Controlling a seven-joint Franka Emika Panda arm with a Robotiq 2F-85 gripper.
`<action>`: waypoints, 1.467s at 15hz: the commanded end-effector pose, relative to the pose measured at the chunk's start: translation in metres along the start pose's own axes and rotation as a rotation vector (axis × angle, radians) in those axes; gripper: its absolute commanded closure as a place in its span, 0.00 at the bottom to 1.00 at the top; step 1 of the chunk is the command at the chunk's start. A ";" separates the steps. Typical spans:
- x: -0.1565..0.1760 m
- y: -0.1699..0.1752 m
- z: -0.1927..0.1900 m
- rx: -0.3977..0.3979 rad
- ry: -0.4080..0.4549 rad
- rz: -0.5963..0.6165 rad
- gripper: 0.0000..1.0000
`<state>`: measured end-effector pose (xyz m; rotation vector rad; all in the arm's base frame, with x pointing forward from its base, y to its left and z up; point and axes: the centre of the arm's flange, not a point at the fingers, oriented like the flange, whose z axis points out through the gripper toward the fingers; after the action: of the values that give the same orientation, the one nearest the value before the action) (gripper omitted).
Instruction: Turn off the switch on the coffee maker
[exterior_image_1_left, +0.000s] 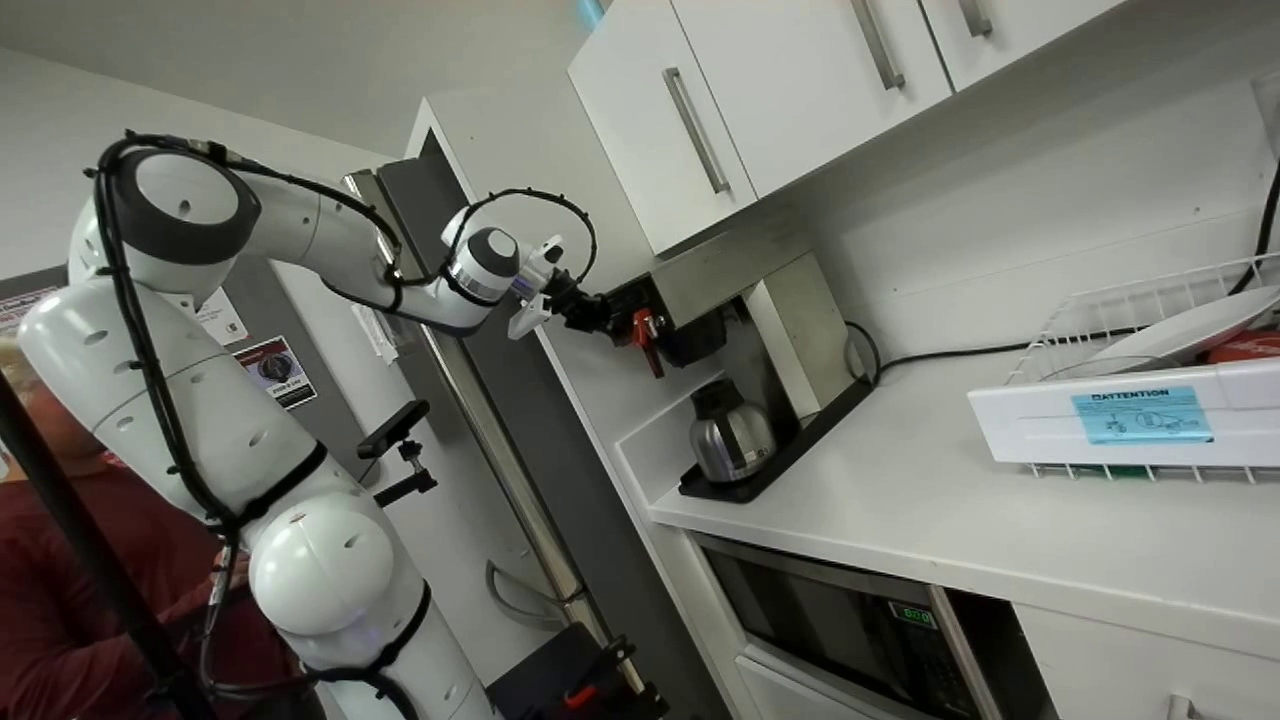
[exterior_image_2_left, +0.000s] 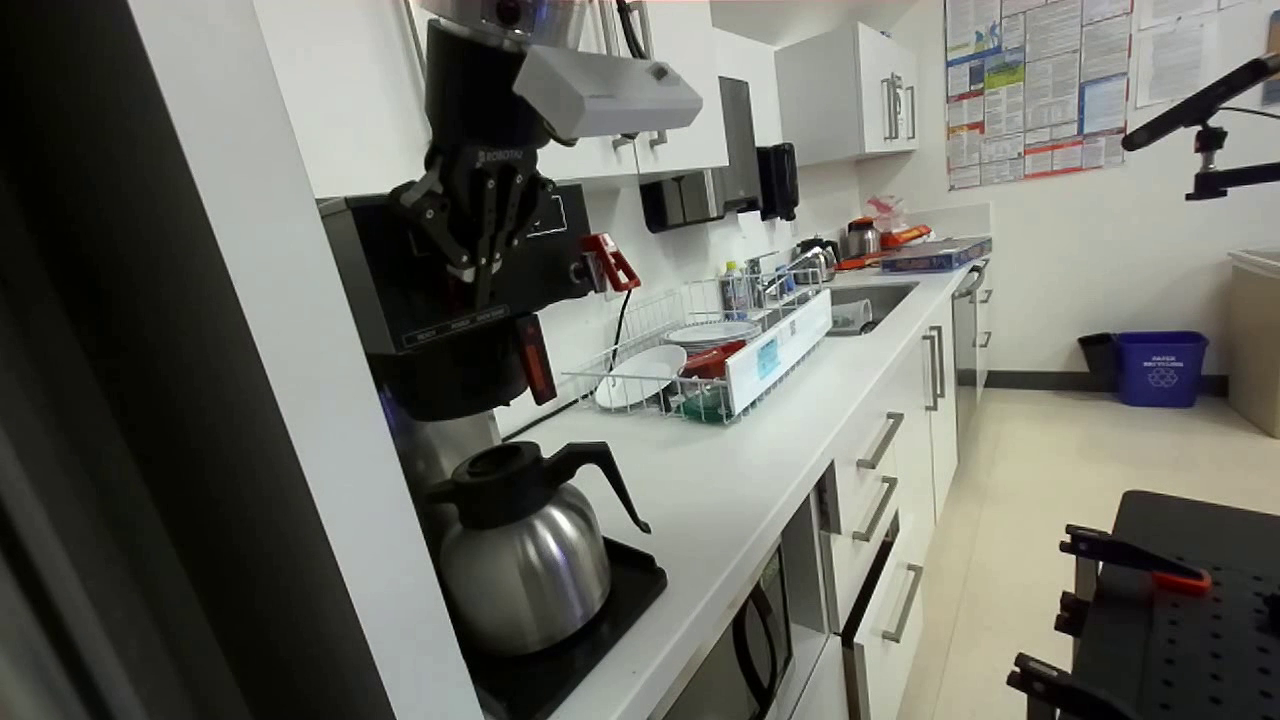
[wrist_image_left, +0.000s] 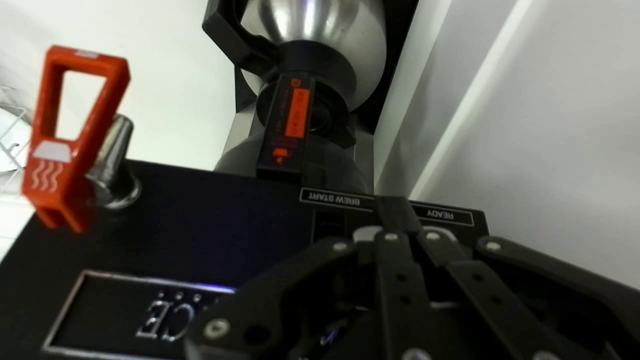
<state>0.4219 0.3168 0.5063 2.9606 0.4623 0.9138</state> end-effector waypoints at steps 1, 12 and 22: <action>0.013 -0.007 0.007 -0.020 0.011 0.020 1.00; -0.027 -0.005 -0.046 -0.046 -0.079 0.007 1.00; -0.071 0.025 -0.106 -0.068 -0.098 0.046 1.00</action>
<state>0.3331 0.2856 0.5544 2.9464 0.3399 0.7549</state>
